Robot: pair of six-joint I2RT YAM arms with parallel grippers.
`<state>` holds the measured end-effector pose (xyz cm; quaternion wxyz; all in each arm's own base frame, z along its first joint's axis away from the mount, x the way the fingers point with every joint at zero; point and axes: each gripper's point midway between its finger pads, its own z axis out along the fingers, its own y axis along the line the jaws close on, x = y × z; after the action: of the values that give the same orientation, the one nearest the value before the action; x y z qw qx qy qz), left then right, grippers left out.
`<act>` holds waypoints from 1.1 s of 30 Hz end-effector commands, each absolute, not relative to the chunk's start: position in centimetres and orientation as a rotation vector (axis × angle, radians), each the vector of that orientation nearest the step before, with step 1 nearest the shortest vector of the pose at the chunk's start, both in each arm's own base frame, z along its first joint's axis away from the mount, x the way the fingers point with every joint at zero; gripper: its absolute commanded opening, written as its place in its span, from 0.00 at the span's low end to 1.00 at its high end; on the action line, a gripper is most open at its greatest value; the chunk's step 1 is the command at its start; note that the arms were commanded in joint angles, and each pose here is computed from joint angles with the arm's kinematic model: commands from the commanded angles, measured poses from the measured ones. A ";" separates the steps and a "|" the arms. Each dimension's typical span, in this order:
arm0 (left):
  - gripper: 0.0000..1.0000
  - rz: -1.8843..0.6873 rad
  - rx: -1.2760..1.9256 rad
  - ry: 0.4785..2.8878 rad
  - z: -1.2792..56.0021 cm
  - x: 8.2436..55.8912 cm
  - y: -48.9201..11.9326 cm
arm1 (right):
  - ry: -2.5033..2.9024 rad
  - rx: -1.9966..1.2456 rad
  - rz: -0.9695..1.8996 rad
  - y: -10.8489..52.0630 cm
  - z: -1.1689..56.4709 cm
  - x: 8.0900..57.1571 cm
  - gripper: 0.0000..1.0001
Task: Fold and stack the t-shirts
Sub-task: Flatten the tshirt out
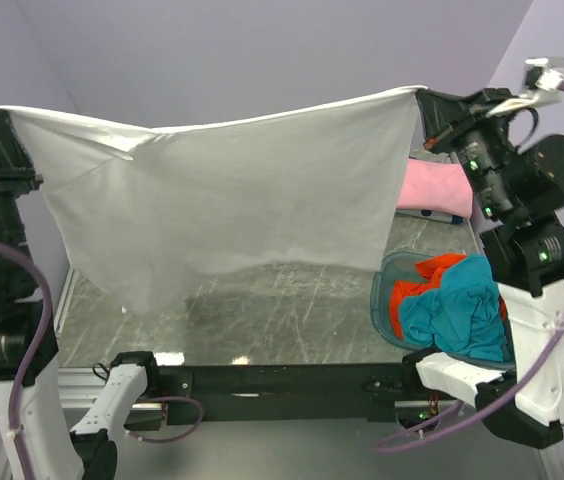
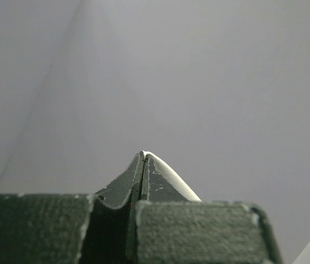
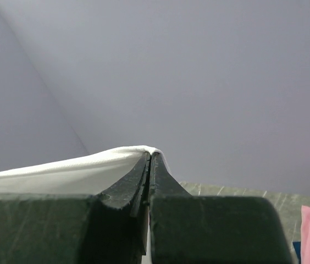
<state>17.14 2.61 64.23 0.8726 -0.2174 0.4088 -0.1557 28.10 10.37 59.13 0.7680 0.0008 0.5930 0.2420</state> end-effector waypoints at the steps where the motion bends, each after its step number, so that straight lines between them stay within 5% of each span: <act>1: 0.00 -0.330 -0.452 0.997 61.1 23.7 2.2 | 1.381 0.016 0.491 11.6 55.9 33.0 0.00; 11: 0.02 -0.418 -0.441 1.610 40.0 49.6 0.1 | 1.773 -0.003 0.431 15.8 37.7 51.0 0.00; 13: 0.21 -0.457 -0.431 1.656 38.6 53.4 -0.3 | 1.864 0.017 0.401 16.1 33.0 55.2 0.00; 14: 0.47 -0.465 -0.482 1.792 32.5 56.4 -0.4 | 1.898 0.034 0.397 16.1 31.4 56.5 0.06; 15: 0.55 -0.485 -0.495 1.775 33.4 58.0 -0.4 | 1.974 0.048 0.398 16.1 29.0 57.2 0.27; 16: 0.61 -0.486 -0.529 1.849 29.6 59.8 -0.4 | 2.009 0.084 0.409 15.9 27.0 59.6 0.34; 21: 0.79 -0.507 -0.541 1.925 27.0 59.4 -1.9 | 2.120 0.077 0.413 16.4 23.0 60.2 0.73; 33: 0.82 -0.461 -0.750 2.194 17.9 44.7 -2.5 | 2.331 -0.033 0.531 18.0 18.7 48.8 0.72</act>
<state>47.35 -1.96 20.05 0.4104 -0.2773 0.8502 -0.1785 51.24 15.85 16.46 0.3655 0.0185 0.9151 0.1691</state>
